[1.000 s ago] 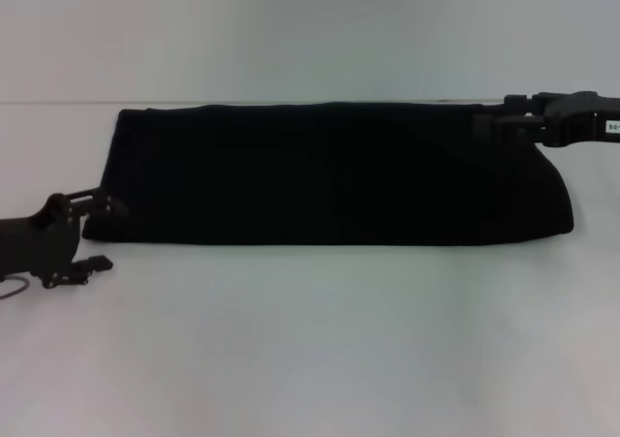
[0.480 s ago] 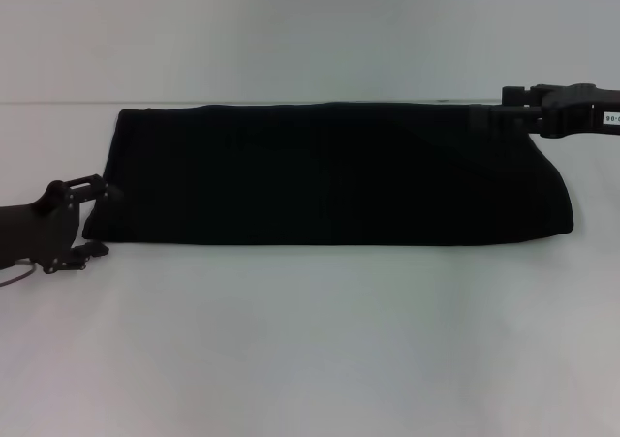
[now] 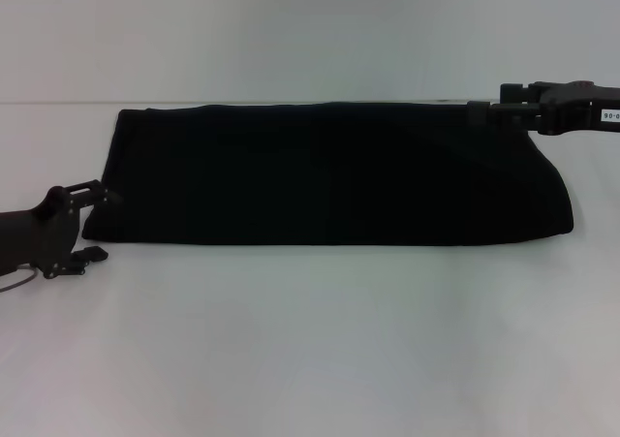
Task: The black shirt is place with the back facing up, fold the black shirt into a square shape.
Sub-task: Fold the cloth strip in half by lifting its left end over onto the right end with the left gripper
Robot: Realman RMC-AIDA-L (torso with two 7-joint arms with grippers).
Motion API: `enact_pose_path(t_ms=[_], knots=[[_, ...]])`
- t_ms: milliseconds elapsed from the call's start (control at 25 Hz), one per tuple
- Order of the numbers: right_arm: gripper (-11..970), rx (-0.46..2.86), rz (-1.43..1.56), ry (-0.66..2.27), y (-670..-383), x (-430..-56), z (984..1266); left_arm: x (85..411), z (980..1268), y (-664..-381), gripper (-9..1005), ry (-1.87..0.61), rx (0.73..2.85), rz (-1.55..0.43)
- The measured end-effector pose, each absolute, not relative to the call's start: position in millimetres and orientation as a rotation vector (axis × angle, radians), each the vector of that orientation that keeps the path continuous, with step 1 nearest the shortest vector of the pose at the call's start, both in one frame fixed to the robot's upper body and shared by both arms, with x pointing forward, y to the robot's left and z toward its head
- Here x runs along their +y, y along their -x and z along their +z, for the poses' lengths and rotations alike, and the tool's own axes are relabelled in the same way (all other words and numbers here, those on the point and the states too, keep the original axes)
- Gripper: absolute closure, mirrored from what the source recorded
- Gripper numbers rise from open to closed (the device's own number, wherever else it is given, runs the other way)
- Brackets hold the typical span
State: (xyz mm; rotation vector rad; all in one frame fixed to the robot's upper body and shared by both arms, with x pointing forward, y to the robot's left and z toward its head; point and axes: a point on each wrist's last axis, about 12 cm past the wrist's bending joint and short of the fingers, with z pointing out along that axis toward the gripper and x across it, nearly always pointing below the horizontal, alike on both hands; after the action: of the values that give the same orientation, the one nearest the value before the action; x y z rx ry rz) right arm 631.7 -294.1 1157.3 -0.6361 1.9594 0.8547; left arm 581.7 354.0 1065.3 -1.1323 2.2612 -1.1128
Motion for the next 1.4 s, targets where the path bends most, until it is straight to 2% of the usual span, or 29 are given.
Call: enact_pose_path(t_ms=[1400], knots=[[44, 1.942, 0.852, 0.612, -634.1, -294.5, 1159.7, 346.4, 1064.7, -595.2, 149, 1.07, 2.237, -1.05]])
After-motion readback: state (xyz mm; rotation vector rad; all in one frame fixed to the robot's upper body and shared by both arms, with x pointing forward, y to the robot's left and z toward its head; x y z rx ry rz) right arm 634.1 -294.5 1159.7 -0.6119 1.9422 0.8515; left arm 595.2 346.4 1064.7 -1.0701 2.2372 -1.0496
